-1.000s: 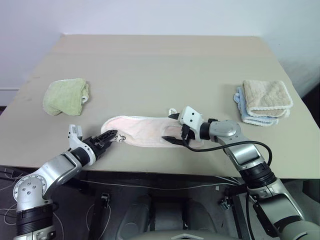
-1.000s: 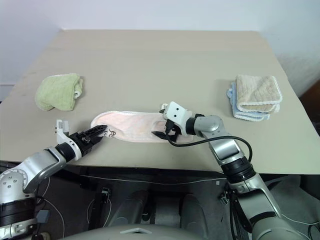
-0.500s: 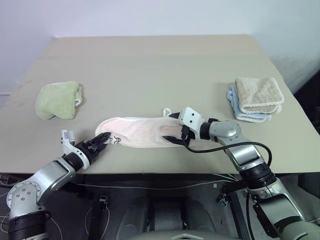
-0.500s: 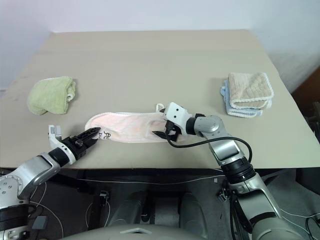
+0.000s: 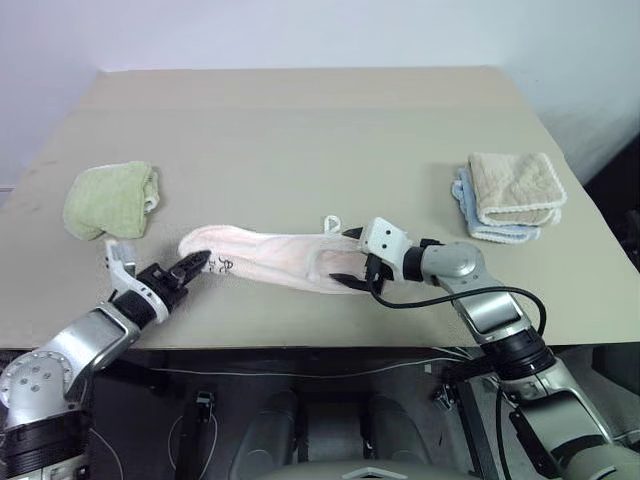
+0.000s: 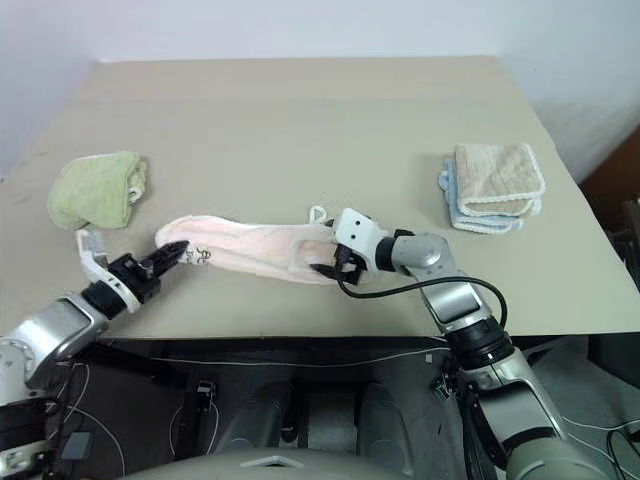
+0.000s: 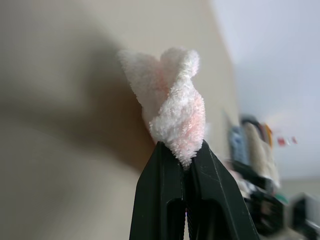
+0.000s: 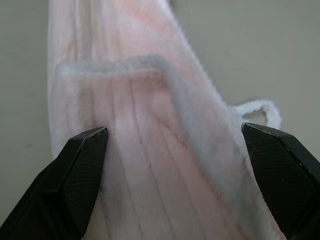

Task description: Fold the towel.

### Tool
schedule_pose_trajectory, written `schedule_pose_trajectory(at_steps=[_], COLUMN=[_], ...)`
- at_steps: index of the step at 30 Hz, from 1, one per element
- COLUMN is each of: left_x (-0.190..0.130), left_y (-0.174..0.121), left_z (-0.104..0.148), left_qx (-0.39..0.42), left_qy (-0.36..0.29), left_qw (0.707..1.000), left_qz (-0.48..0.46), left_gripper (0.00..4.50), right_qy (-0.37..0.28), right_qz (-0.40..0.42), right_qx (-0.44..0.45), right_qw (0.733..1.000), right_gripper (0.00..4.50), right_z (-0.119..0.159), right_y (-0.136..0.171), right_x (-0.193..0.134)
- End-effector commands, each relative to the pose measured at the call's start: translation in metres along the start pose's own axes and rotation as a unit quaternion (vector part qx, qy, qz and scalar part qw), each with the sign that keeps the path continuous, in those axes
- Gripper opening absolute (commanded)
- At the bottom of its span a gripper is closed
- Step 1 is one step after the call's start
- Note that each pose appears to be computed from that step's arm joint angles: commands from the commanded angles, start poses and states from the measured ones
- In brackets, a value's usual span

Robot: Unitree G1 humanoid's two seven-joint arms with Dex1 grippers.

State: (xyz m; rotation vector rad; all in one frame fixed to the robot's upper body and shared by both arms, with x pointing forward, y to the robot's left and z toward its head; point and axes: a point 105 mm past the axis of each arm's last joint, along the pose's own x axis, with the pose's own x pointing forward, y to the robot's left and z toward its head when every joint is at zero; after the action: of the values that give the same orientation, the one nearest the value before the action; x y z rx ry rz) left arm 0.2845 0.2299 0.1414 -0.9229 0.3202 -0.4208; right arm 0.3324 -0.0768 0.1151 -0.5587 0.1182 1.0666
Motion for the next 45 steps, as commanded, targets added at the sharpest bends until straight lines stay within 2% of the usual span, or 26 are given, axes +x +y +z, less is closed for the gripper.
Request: schedule_pose_trajectory(at_steps=[1,4,6,9,13,21,25,33,40,45], left_x=[-0.002,0.007,0.011,0.016,0.029,0.074,0.086,0.122,0.127,0.131], left_y=[-0.031,-0.058,-0.075,-0.083,-0.084,-0.092,-0.095,-0.116,-0.133,-0.124], left_z=[0.008,0.006,-0.005,-0.023,-0.039,-0.052,-0.06,-0.079,-0.101,-0.11], left_qx=[0.079,0.129,0.157,0.197,0.215,0.216,0.23,0.251,0.246,0.271], left_qy=[0.022,0.065,0.115,0.186,0.243,0.288,0.308,0.353,0.402,0.418], left_qw=[0.995,0.984,0.97,0.948,0.926,0.902,0.887,0.856,0.831,0.826], left_qz=[-0.052,-0.104,-0.145,-0.167,-0.191,-0.24,-0.254,-0.281,-0.297,-0.266], left_gripper=[0.05,0.05,0.05,0.05,0.05,0.05,0.05,0.05,0.05,0.05], right_qy=[-0.036,-0.04,-0.048,-0.071,-0.114,-0.102,-0.098,-0.089,-0.079,-0.08], right_qz=[-0.023,-0.046,-0.066,-0.088,-0.102,-0.143,-0.158,-0.204,-0.224,-0.233], right_qx=[0.003,0.022,0.035,0.062,0.1,0.117,0.122,0.138,0.138,0.142], right_qw=[0.999,0.998,0.996,0.992,0.983,0.977,0.975,0.965,0.962,0.959], right_gripper=[4.5,4.5,4.5,4.5,4.5,4.5,4.5,4.5,4.5,4.5], right_z=[0.019,0.019,0.022,0.028,0.043,0.033,0.031,0.021,0.014,0.013], right_y=[-0.012,-0.021,-0.029,-0.037,-0.043,-0.039,-0.037,-0.04,-0.038,-0.037], right_x=[-0.018,-0.031,-0.039,-0.05,-0.064,-0.08,-0.082,-0.093,-0.094,-0.093])
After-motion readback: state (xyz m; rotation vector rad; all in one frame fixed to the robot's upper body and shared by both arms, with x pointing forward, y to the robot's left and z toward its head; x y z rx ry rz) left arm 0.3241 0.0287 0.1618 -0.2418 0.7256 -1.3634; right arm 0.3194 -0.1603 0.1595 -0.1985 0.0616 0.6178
